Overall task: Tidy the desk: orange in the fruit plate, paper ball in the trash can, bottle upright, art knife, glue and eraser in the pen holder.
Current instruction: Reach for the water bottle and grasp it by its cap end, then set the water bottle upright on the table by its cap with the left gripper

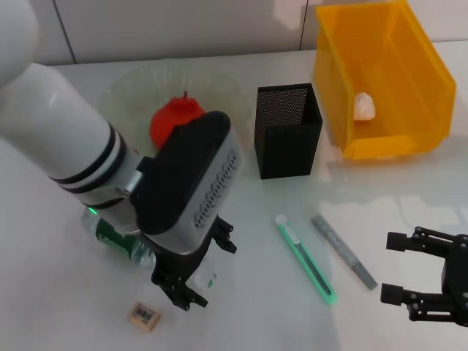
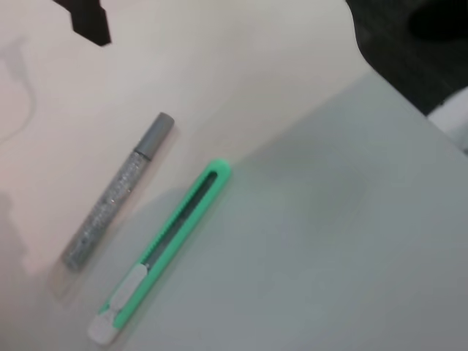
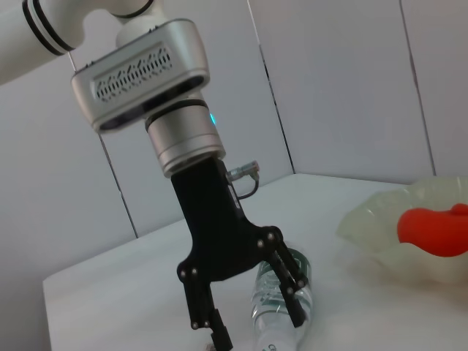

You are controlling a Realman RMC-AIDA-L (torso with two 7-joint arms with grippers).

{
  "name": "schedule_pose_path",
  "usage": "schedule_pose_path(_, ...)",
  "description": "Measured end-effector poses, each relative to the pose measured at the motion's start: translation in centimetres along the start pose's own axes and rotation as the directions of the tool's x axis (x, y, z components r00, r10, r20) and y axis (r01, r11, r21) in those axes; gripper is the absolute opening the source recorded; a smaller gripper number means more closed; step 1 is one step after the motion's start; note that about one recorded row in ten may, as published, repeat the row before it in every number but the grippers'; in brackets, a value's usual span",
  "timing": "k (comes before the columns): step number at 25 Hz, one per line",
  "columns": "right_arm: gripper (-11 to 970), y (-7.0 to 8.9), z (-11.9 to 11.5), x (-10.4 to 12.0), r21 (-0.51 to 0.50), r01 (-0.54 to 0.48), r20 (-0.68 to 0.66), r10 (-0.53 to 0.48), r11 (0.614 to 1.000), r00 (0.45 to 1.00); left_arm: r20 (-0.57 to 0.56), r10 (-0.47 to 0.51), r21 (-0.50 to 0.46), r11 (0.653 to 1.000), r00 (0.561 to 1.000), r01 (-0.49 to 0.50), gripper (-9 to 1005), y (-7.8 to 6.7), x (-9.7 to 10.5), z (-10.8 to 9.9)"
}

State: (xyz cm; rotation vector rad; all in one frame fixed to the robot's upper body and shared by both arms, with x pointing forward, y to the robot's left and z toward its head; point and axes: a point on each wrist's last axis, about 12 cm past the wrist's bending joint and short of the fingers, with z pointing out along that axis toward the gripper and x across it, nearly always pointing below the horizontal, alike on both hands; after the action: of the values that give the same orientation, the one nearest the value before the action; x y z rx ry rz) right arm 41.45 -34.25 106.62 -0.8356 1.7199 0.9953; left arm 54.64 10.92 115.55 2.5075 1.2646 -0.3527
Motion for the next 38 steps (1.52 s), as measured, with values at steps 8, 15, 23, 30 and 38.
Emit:
schedule_pose_path(8,839,0.1,0.1,0.1,-0.007,-0.009,0.004,0.009,1.000,1.000,-0.118,0.062,0.054,0.997,0.991,-0.056,829,0.6,-0.5,1.7)
schedule_pose_path(15,838,-0.1,0.5,0.1,-0.008,-0.018,0.011,0.018,1.000,1.000,-0.138,0.077,0.057,0.996,0.987,-0.070,828,0.7,-0.6,2.1)
schedule_pose_path(23,838,-0.1,0.5,0.2,-0.004,-0.019,0.013,0.019,1.000,1.000,-0.155,0.121,0.059,0.992,0.981,-0.113,799,0.8,-1.0,2.8)
schedule_pose_path(30,838,0.0,0.6,0.4,-0.002,-0.033,0.016,0.033,0.999,0.999,-0.165,0.140,0.054,0.990,0.976,-0.132,574,1.0,-1.2,3.0)
schedule_pose_path(38,838,-0.2,0.6,0.5,0.007,-0.036,0.018,0.036,0.999,0.999,-0.113,0.112,0.041,0.993,0.987,-0.108,445,1.3,-1.7,2.0)
